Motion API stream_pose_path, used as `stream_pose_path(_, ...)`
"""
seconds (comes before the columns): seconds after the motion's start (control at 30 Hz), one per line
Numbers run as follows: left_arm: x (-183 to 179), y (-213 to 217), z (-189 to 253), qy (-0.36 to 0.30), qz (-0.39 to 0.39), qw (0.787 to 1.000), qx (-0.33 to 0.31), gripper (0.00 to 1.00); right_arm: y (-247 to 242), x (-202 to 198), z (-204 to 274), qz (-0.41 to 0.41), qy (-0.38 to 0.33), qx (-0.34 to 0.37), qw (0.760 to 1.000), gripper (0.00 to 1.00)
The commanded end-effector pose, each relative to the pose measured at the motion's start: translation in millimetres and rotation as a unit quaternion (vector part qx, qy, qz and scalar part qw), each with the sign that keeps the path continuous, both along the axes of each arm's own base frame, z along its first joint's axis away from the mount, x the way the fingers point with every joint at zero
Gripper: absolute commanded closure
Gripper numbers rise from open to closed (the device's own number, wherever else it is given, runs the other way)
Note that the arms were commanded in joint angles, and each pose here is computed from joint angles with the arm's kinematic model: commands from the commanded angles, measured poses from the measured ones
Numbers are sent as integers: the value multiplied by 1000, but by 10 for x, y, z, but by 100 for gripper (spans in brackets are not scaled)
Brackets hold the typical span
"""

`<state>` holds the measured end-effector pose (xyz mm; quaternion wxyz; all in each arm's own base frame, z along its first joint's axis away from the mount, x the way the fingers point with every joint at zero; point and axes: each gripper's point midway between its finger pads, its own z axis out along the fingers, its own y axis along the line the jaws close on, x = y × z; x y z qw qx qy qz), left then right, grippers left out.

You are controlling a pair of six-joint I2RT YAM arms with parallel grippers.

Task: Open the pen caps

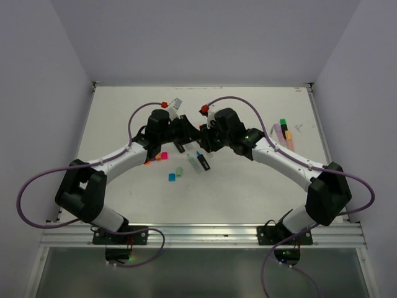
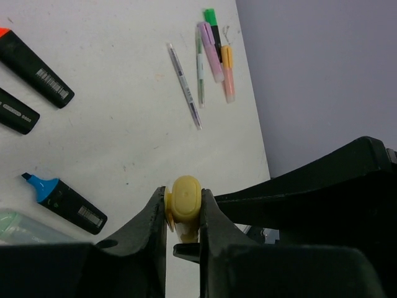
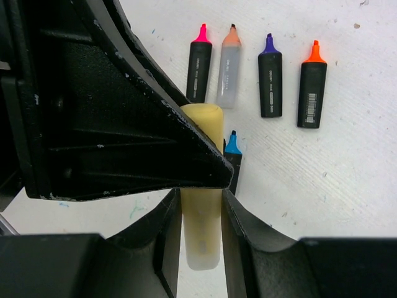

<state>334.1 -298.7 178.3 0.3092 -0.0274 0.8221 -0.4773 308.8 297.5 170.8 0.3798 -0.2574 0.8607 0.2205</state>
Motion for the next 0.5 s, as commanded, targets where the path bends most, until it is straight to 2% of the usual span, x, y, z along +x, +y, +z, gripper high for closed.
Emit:
stream_pose_path(0.0, 107, -50, 208, -33, 7, 999, -12, 90, 128, 3, 284, 14, -25, 42, 999, 100)
stream_pose_path(0.03, 106, -45, 208, -33, 7, 999, -13, 100, 128, -5, 264, 15, -24, 41, 999, 100)
stream_pose_path(0.17, 67, -33, 254, -36, 10, 999, -23, 100, 146, 1, 176, 18, -15, 34, 999, 57)
stream_pose_path(0.23, 55, -29, 291, -39, 10, 999, -30, 100, 151, 7, 84, 15, -8, 31, 999, 54)
stream_pose_path(0.33, 37, -25, 369, -46, 10, 998, -35, 100, 179, 15, 21, 15, -5, 34, 999, 55)
stream_pose_path(0.37, 35, -17, 385, -46, 13, 998, -36, 100, 202, 13, 21, 20, -4, 37, 999, 60)
stream_pose_path(0.4, 34, -17, 405, -48, 13, 998, -39, 100, 205, 15, -4, 19, -1, 36, 999, 74)
stream_pose_path(0.43, 34, -15, 421, -50, 14, 998, -40, 100, 198, 21, -29, 15, 2, 33, 999, 93)
stream_pose_path(0.47, 48, -7, 429, -51, 18, 998, -38, 100, 186, 17, -49, 12, 6, 29, 999, 100)
